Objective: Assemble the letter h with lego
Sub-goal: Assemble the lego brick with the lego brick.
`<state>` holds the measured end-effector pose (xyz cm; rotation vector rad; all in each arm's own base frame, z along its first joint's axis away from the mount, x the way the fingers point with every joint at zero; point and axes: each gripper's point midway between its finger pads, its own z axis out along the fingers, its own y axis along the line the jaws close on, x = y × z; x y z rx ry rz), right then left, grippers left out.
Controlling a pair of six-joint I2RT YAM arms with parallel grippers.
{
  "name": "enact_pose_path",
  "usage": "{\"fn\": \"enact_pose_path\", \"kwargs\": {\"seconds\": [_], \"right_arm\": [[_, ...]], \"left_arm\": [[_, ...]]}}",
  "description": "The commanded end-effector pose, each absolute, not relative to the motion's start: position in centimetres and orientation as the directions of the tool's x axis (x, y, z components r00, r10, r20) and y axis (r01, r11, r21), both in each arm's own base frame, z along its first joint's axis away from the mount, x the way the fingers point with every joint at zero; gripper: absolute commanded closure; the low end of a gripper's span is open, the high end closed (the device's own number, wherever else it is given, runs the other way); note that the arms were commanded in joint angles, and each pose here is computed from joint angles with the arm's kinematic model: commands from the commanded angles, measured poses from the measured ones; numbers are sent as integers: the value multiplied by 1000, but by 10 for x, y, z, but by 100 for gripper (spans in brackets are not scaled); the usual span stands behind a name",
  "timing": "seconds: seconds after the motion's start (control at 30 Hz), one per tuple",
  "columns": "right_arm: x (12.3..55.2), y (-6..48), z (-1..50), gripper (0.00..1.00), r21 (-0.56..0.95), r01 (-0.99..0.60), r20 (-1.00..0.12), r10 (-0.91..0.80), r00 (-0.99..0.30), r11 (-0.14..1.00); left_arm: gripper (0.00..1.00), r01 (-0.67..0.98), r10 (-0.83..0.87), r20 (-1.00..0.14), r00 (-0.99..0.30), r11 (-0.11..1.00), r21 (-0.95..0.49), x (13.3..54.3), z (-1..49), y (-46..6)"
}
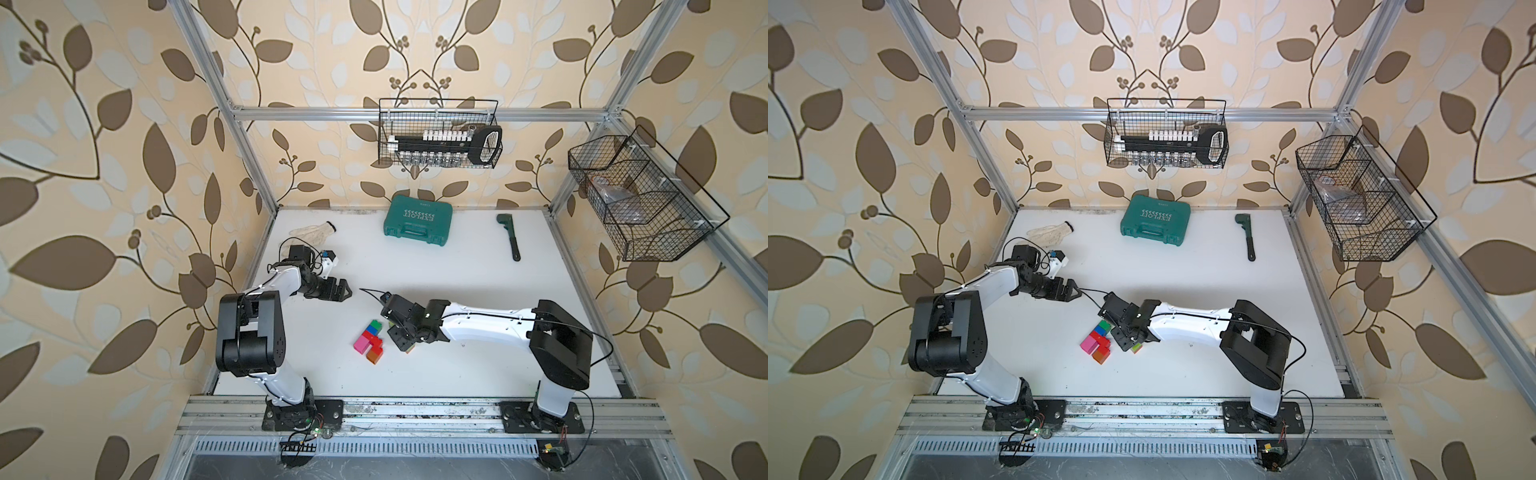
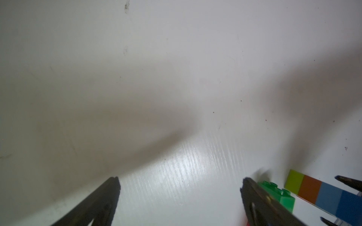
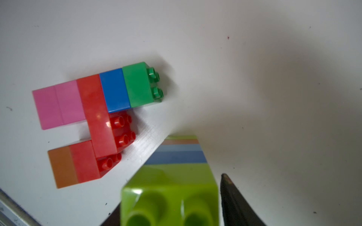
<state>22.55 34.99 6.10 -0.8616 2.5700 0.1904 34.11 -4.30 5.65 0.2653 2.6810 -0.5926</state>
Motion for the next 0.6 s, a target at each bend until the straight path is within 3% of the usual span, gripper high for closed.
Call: {"fn": "enact_pose_path", "kwargs": {"seconds": [0.0, 0.27, 0.57], "right_arm": [[218, 349, 86, 45, 27, -605, -443, -533, -721, 796], [207, 330, 86, 51, 17, -606, -400, -551, -733, 795], [205, 335, 73, 51, 35, -602, -388, -545, -744, 797]], "left_arm": [[1, 278, 101, -426, -899, 884, -376, 348, 67, -45], [1, 277, 102, -424, -900, 885, -375, 348, 65, -44], [1, 277, 103, -425, -899, 885, -373, 348, 66, -44]]}}
